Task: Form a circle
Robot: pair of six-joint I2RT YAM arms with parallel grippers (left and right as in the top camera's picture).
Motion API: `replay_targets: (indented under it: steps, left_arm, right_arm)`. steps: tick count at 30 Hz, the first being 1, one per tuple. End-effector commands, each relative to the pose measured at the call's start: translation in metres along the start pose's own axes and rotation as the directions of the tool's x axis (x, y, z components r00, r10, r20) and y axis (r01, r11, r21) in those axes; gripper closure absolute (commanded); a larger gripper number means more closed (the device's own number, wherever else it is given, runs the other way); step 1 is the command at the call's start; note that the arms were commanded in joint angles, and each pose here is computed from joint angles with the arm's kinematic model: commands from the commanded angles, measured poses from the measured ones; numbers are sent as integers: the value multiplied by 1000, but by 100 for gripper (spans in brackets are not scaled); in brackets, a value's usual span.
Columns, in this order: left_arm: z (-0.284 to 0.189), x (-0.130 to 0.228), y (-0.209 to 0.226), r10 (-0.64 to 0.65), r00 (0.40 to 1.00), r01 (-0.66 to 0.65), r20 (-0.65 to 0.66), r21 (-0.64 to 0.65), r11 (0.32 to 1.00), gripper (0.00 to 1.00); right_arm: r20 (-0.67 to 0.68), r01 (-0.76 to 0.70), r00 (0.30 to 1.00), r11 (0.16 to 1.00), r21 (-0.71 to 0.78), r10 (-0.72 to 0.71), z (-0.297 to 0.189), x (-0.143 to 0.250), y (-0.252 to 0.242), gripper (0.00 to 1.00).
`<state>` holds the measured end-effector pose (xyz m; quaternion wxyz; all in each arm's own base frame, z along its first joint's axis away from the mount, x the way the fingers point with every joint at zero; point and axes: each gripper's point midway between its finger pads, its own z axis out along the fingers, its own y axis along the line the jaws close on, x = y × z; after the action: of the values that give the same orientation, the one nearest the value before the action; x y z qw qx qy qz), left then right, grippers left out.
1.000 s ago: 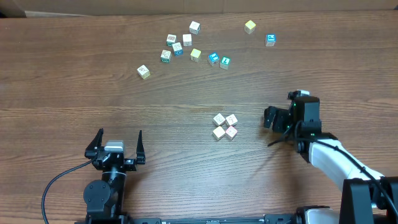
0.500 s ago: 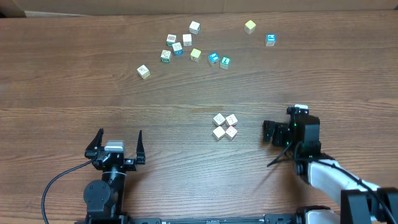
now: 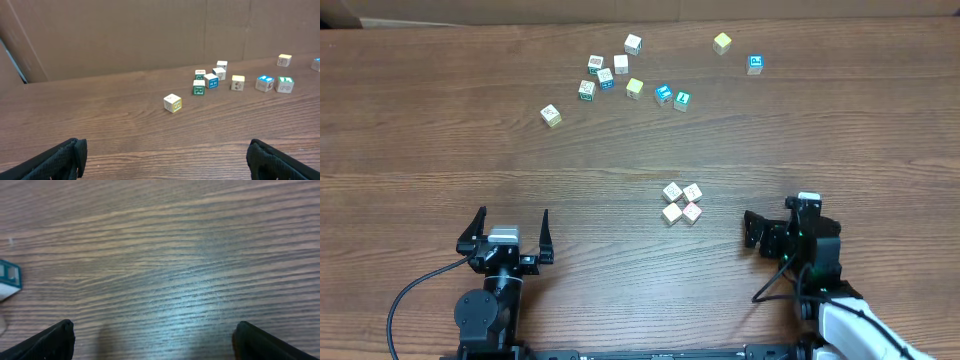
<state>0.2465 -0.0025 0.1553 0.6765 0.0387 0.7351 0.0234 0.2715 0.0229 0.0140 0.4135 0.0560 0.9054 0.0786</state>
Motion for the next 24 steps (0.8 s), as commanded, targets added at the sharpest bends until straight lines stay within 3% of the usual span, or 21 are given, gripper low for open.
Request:
replay_targets:
  steps: [1,24]
  left_arm:
    - [-1,-1,0,27,1000,-27,8,-1,1000,1]
    - [-1,-1,0,27,1000,-27,8,-1,1000,0]
  right_arm:
    - [30,0,1000,1000,-10,0,-5,1,0,0]
    - [133,9,991,999,-31,-5,-29,-9,4,0]
